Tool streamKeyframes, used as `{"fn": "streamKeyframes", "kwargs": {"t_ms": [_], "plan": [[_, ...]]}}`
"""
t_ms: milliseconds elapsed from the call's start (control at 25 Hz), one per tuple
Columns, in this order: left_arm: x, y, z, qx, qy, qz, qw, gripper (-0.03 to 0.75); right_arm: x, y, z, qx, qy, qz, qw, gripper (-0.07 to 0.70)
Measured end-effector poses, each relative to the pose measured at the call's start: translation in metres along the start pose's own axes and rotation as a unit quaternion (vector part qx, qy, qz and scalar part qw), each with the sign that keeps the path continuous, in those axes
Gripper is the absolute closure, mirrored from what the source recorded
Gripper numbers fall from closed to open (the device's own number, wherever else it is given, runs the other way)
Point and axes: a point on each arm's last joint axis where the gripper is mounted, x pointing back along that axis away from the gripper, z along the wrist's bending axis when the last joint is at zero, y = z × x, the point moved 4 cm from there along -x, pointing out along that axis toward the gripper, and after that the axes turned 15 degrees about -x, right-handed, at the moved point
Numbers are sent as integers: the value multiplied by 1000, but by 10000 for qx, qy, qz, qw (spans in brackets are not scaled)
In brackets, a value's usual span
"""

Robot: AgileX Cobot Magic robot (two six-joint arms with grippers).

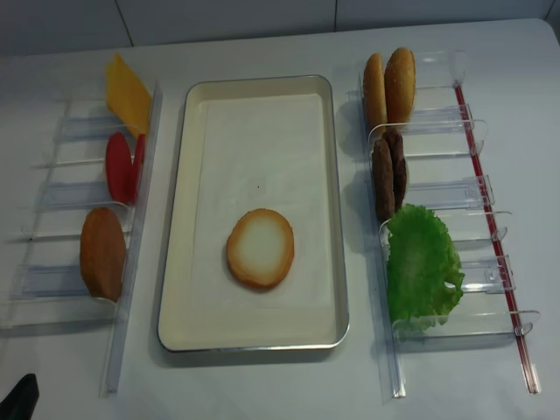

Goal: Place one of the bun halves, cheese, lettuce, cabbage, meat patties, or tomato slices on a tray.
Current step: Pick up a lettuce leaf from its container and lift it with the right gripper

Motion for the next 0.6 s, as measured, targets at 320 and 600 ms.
{"fn": "streamKeyframes", "kwargs": {"t_ms": [320,600], "plan": [[0,0,0,0,0,0,10000,284,0,0,0,0,0,0,10000,-30],[0,0,0,0,0,0,10000,283,0,-2,7,289,260,86,9992,-30]]}}
